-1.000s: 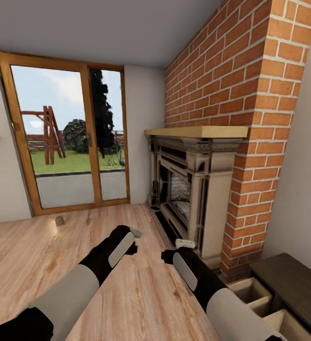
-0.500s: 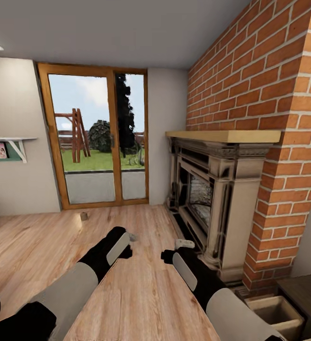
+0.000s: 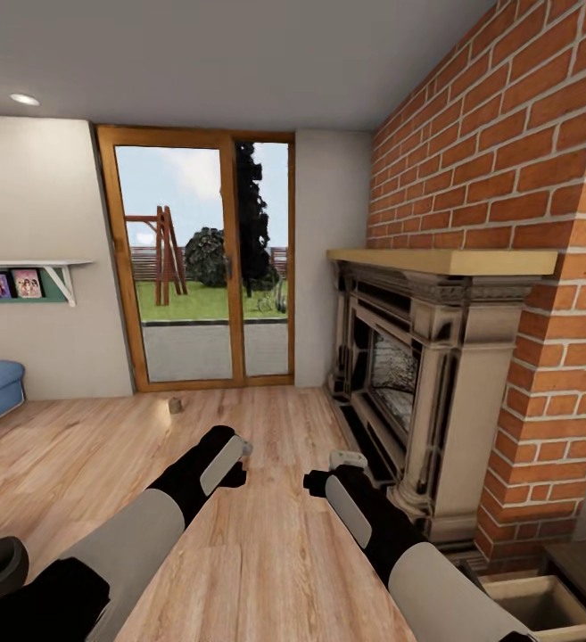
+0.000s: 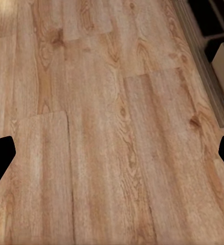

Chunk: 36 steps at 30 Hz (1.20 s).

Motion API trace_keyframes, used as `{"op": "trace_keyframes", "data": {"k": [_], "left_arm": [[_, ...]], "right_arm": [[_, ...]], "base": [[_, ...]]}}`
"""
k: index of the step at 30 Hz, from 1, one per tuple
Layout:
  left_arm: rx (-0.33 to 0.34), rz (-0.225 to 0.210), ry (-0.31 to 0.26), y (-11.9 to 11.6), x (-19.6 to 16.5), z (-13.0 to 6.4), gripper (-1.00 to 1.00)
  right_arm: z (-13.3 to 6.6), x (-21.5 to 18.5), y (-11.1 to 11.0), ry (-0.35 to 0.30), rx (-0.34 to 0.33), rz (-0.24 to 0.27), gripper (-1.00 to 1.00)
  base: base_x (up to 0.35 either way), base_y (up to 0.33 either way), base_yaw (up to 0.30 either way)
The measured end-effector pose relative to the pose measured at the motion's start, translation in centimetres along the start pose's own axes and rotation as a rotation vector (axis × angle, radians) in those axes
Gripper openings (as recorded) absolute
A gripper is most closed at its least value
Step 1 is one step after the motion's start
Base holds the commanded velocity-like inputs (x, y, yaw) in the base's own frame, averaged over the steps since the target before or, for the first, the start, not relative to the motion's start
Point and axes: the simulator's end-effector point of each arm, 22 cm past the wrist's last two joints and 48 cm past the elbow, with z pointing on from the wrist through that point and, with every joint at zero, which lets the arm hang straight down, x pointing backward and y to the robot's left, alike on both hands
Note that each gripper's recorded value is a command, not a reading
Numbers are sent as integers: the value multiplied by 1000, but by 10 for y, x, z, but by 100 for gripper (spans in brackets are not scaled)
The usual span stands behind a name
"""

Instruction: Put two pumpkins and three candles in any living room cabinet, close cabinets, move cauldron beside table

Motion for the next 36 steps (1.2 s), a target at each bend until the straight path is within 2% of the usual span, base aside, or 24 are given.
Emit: {"op": "trace_keyframes", "data": {"k": [6, 13, 24, 28, 36], "left_arm": [[-2, -4, -8, 1, -2, -1, 100], [-1, -8, -6, 3, -1, 0, 100], [0, -11, -2, 4, 0, 1, 100], [9, -28, 3, 5, 0, 2, 100], [19, -43, 8, 5, 0, 2, 100]], "right_arm": [[0, 0, 0, -1, -1, 1, 100], [-3, -6, 5, -14, -11, 2, 100], [-4, -6, 6, -17, -13, -1, 100], [-4, -6, 9, -20, -14, -15, 100], [-5, -5, 12, -23, -16, -35, 100]], "base": [[23, 5, 3], [248, 96, 0], [268, 195, 0], [192, 273, 17], [276, 177, 210]]}}
